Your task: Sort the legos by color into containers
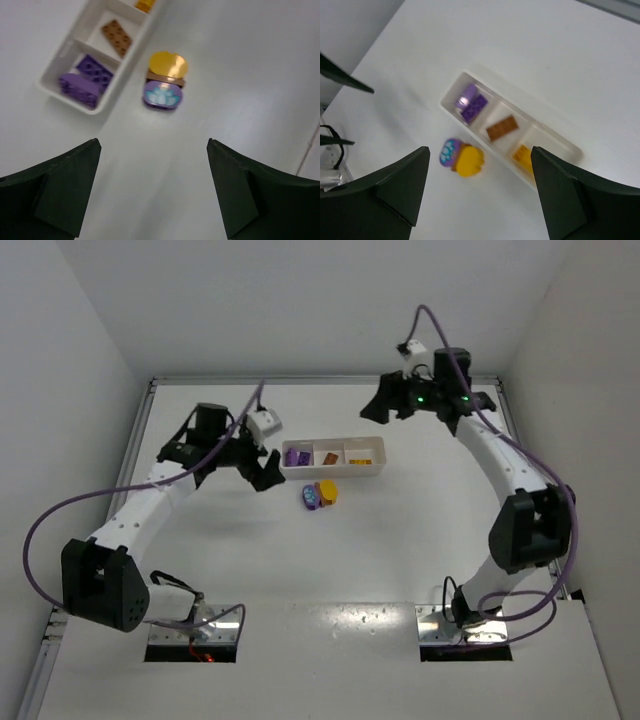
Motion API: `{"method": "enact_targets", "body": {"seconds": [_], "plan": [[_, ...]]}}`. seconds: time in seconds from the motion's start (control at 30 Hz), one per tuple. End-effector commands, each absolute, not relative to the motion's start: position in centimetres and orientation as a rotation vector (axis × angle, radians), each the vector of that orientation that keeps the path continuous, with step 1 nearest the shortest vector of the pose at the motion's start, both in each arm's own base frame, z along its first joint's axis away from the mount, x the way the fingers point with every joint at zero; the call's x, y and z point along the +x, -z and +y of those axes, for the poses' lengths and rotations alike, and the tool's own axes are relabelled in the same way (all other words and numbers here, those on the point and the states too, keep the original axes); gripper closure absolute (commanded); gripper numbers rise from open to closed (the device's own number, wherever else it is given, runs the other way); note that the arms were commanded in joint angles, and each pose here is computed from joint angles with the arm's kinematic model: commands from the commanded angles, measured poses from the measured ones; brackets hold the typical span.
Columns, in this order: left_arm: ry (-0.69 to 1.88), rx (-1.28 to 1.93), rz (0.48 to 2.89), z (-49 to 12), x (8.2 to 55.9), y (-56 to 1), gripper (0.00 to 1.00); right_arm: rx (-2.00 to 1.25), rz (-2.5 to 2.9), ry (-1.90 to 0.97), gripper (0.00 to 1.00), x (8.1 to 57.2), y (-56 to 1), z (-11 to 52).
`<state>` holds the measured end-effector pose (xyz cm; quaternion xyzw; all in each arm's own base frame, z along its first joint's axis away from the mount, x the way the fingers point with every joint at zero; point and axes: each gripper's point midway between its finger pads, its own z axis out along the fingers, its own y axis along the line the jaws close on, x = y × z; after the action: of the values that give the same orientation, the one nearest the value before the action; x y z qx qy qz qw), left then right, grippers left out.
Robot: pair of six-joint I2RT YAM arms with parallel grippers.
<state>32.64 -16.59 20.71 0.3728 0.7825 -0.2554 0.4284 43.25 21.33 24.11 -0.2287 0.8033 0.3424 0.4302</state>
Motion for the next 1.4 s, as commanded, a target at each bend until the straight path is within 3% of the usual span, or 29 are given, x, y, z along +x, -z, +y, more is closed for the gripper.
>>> {"method": "enact_targets", "body": {"seconds": [0.0,0.17,0.33,0.67,1.37], "plan": [[0.604,1.314,1.864,-19.2,28.6,-16.4,0.06,-0.573,2.136,-0.929,0.18,39.3,-20.8,17.4],[0.51,1.482,1.841,-21.8,27.3,-11.1,0.07,-0.462,2.167,-0.965,0.18,37.1,-19.6,13.3],[0.466,1.543,1.717,-24.6,27.8,-9.7,0.07,-0.404,2.144,-0.968,0.18,37.1,-19.8,11.5],[0.535,1.511,1.765,-26.6,29.4,-6.4,0.04,-0.36,2.153,-1.019,0.18,37.0,-19.4,11.0],[0.555,1.391,1.838,-28.3,34.4,-6.9,0.04,-0.333,2.135,-1.052,0.18,37.2,-19.5,10.4]]}}
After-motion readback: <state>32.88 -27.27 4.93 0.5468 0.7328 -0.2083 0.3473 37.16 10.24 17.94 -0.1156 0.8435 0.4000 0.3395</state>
